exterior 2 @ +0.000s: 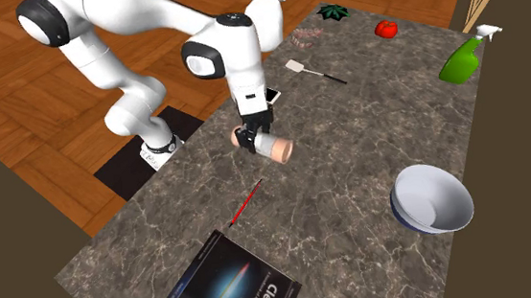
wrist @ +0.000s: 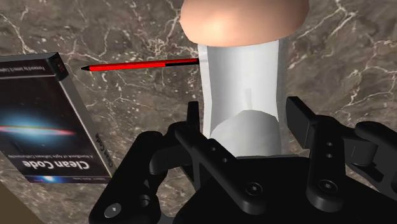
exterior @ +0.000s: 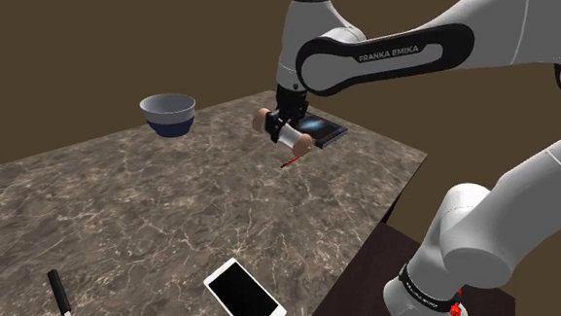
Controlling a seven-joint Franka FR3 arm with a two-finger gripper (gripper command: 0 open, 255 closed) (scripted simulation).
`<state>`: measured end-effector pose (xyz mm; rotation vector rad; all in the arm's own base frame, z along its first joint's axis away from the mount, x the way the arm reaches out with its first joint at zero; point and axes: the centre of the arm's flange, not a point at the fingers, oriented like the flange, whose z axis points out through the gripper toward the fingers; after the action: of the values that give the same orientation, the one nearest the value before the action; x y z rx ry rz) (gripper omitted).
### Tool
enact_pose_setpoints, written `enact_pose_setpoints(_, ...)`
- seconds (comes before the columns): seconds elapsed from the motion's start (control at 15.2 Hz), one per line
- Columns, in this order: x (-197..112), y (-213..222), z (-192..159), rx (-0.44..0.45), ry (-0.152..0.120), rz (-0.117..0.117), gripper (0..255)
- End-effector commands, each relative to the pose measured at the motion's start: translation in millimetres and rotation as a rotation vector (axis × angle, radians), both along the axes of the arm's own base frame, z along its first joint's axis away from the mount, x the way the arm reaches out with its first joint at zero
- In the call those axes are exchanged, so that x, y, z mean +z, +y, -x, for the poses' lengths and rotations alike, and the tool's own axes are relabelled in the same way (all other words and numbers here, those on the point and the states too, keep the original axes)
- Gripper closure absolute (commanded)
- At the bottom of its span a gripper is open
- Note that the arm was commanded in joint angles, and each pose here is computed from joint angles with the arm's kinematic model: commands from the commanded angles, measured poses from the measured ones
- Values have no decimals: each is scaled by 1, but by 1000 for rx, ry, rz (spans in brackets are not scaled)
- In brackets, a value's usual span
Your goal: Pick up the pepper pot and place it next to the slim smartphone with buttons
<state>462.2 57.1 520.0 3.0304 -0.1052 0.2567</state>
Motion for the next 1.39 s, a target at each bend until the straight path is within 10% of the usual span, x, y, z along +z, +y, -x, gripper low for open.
enact_pose_setpoints(0.0,11,-1,0,0,0,0,255)
enact_pose_setpoints(1.32,23,223,-15,0,0,0,255)
